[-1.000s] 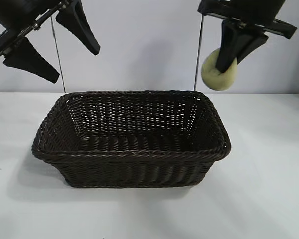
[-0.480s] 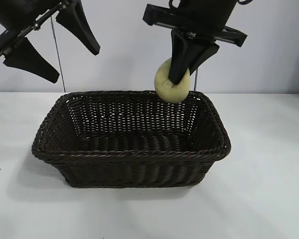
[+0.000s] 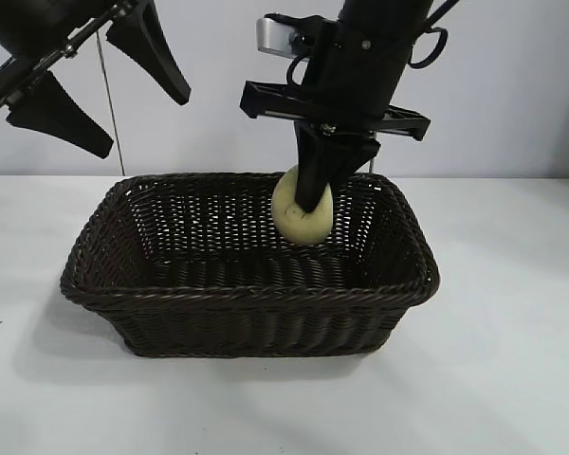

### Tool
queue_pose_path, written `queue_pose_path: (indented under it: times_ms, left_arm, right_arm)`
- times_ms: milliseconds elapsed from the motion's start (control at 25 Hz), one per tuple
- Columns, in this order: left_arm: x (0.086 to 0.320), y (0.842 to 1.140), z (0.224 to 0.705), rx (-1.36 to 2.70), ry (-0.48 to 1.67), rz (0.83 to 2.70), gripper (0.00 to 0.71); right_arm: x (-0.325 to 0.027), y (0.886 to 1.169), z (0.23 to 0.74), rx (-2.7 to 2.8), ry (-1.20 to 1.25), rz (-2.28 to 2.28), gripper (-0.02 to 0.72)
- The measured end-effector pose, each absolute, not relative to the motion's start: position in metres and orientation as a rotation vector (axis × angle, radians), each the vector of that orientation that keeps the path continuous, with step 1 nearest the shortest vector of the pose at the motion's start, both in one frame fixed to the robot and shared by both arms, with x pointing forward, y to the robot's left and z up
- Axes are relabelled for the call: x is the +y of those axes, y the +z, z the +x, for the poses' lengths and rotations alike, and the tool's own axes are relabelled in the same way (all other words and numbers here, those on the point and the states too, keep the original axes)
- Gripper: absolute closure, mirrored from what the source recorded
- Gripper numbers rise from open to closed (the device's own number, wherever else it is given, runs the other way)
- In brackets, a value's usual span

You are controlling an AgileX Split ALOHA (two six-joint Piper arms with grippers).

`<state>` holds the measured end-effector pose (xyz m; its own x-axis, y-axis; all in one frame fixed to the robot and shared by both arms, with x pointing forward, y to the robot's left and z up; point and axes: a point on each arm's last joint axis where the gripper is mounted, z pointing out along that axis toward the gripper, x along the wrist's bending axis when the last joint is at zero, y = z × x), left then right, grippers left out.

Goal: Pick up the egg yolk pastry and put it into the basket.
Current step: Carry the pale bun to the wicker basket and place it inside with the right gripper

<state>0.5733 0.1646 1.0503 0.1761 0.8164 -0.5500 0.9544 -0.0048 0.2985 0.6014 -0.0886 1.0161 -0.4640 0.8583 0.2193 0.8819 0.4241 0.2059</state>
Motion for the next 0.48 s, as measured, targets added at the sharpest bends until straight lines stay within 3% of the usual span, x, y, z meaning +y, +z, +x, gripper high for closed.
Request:
queue_pose_path:
  times_ms: [200,360,480]
  left_arm:
    - [0.1646,1.0503,0.5733,1.668,-0.291,1.847,0.114]
    - [0.1646,1.0503,0.5733,1.668,-0.291,1.847,0.114]
    - [0.1646,1.0503,0.5733,1.668,-0.291,1.847,0.114]
  right_arm:
    - [-0.0886,1.0161,0.6015,-2.582,-0.451,-1.582,0.559]
    - [-0.0886,1.0161,0.6014,-2.582,-0.45,-1.581,0.379]
    - [-0.0886,1.0175,0.6013,-2.582,-0.455,-1.581,0.315]
